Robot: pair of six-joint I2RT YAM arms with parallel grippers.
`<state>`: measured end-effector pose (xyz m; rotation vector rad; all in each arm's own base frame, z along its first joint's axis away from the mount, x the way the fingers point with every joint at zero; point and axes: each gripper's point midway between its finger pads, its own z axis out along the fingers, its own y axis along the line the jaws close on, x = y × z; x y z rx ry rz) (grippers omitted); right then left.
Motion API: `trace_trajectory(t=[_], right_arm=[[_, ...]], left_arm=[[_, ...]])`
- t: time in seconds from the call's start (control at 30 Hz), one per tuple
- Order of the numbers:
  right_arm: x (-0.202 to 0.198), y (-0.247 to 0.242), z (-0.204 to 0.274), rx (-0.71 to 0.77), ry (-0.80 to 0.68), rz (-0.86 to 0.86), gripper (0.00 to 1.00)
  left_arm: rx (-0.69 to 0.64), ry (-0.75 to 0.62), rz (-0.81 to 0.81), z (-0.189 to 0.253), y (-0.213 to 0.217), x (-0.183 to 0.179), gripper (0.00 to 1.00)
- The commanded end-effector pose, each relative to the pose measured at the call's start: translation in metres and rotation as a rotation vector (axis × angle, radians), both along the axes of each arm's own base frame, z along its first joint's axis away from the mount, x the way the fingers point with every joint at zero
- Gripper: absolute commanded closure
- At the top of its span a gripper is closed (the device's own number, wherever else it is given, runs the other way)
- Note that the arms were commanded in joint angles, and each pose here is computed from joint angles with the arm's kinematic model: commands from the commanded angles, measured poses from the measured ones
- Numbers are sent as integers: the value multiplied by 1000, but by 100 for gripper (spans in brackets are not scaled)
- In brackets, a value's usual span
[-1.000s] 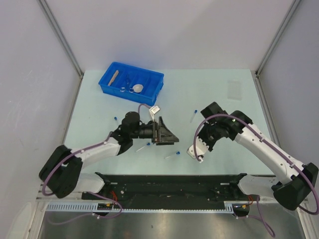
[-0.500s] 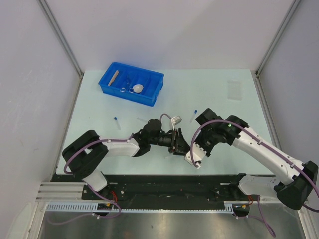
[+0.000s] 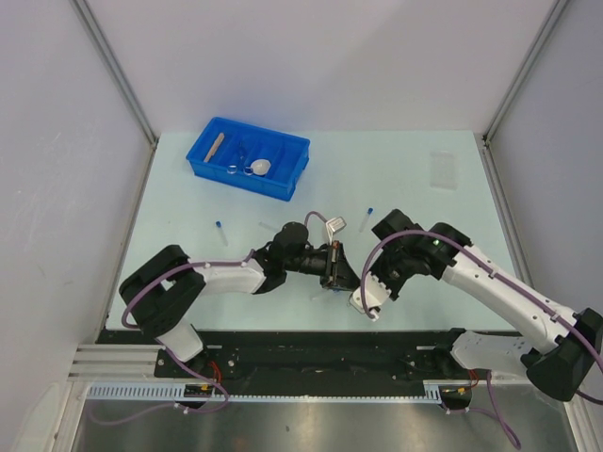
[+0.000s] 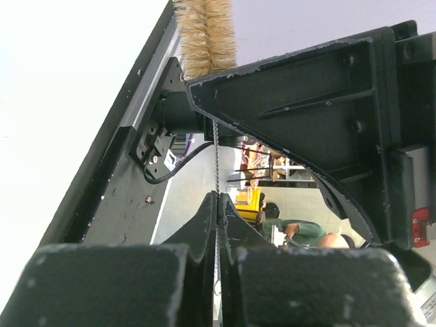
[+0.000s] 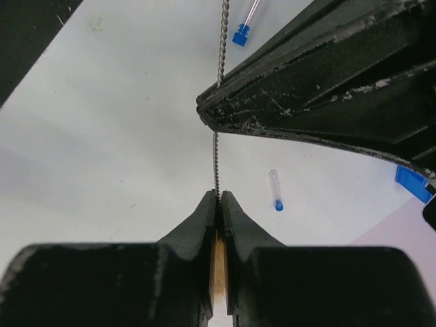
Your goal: Organize the chemistry lab equipment
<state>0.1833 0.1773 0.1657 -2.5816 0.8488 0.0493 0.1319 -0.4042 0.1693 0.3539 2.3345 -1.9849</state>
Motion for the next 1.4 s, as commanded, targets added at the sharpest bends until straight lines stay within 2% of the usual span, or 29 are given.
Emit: trace_trajectory(t=[0.0,0.03,0.13,0.17,0.27,0.47,0.53,0.57,0.6,0.63,0.67,0.7,0.73,0.77,0.83,0.87,0.9,0.93,0.97,1.03,1.07,1.13,1.17,1.2,1.37], right_arm=[[0,9,15,108,-3,-38,86],[1,11,18,128,-2,-51,82],[1,16,27,200,6,-76,64],[1,15,31,221,8,-95,53],[-4,17,38,276,37,-109,36],[-13,21,60,443,120,-171,23],[-3,18,73,535,152,-297,20],[-1,20,80,583,175,-338,14],[8,22,89,663,224,-463,10],[14,18,92,708,234,-534,7],[19,16,95,749,254,-596,1],[27,17,102,800,248,-622,0],[30,12,105,850,292,-724,0],[36,10,101,872,314,-788,0],[43,7,104,930,380,-883,0],[48,4,101,936,413,-919,0],[51,3,100,946,440,-946,0],[52,1,98,953,478,-982,0],[56,-2,95,956,513,-1002,0],[55,-7,89,939,561,-1031,0],[59,-12,82,929,586,-1055,0],[59,-19,72,890,635,-1099,0],[58,-21,70,878,659,-1092,0],[61,-31,57,849,708,-1153,0],[77,-58,46,888,794,-1227,5]], left_arm=[[-25,-107,-21,4,10,-4,100],[-26,-122,-8,7,14,-1,100],[-10,-143,39,6,28,7,100],[0,-143,54,1,33,9,100],[13,-168,112,2,50,21,100],[72,-228,257,3,89,57,100],[117,-237,350,4,112,78,100],[144,-280,406,5,122,92,100],[162,-316,458,12,133,103,100],[236,-302,526,3,153,118,100],[275,-390,584,13,165,138,100],[319,-406,618,13,175,150,100],[389,-407,646,5,195,162,100],[391,-443,676,24,201,179,100],[468,-425,691,13,220,202,100],[464,-463,703,30,222,217,100],[496,-446,706,21,228,230,100],[528,-451,686,17,231,235,100],[520,-484,687,34,230,249,100],[582,-453,631,15,231,261,100],[580,-485,628,29,230,273,100],[641,-443,574,6,231,283,100],[638,-471,574,17,229,295,100],[660,-449,556,3,229,301,100],[719,-442,514,-6,228,330,100]])
